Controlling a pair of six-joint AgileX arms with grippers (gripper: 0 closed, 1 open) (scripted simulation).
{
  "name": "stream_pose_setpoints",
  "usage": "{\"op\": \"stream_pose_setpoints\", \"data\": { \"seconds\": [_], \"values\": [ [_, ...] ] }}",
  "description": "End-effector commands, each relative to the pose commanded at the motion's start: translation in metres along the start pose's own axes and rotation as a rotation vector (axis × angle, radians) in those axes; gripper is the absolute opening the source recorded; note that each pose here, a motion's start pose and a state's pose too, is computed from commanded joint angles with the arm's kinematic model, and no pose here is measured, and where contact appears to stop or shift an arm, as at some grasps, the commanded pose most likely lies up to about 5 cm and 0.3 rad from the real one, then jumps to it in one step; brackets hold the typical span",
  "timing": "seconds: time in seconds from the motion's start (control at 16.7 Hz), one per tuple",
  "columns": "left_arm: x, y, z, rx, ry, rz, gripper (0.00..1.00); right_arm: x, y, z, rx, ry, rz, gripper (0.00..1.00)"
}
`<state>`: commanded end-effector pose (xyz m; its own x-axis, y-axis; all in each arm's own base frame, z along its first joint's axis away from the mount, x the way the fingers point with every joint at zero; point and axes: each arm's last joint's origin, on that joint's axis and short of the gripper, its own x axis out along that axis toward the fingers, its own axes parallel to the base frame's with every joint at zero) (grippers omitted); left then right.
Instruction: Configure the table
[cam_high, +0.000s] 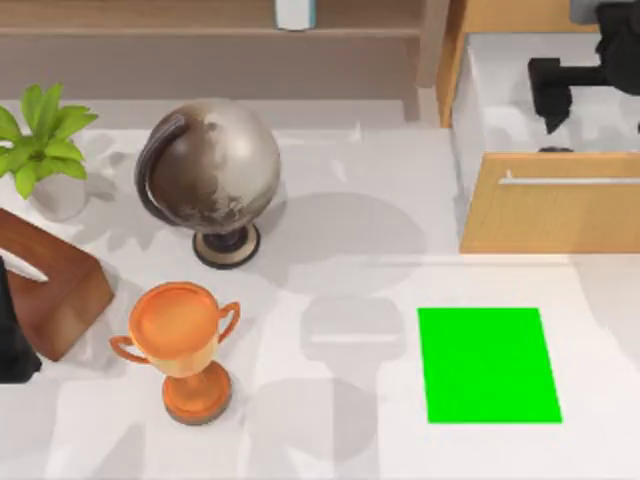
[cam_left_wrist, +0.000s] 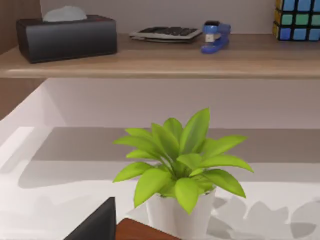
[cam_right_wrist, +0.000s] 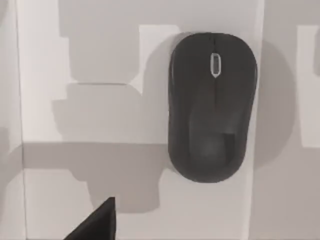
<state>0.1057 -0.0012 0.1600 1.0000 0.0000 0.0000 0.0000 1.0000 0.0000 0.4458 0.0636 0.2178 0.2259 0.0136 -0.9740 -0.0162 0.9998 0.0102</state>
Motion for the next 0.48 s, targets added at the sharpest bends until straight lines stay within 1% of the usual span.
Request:
{"op": "stream_pose_setpoints", "data": {
  "seconds": [0.12, 0.24, 0.48],
  "values": [
    [0.0, 0.0, 0.0, 0.0, 0.0, 0.0, 1.0, 0.027, 0.004, 0.012, 0.003, 0.068, -0.008, 1.0],
    [0.0, 0.0, 0.0, 0.0, 0.0, 0.0, 1.0, 0.045, 0.006, 0.019, 0.006, 0.11, -0.013, 1.0],
    [0.0, 0.0, 0.0, 0.0, 0.0, 0.0, 1.0, 0.055, 0.007, 0.025, 0.011, 0.128, -0.015, 1.0]
  ]
}}
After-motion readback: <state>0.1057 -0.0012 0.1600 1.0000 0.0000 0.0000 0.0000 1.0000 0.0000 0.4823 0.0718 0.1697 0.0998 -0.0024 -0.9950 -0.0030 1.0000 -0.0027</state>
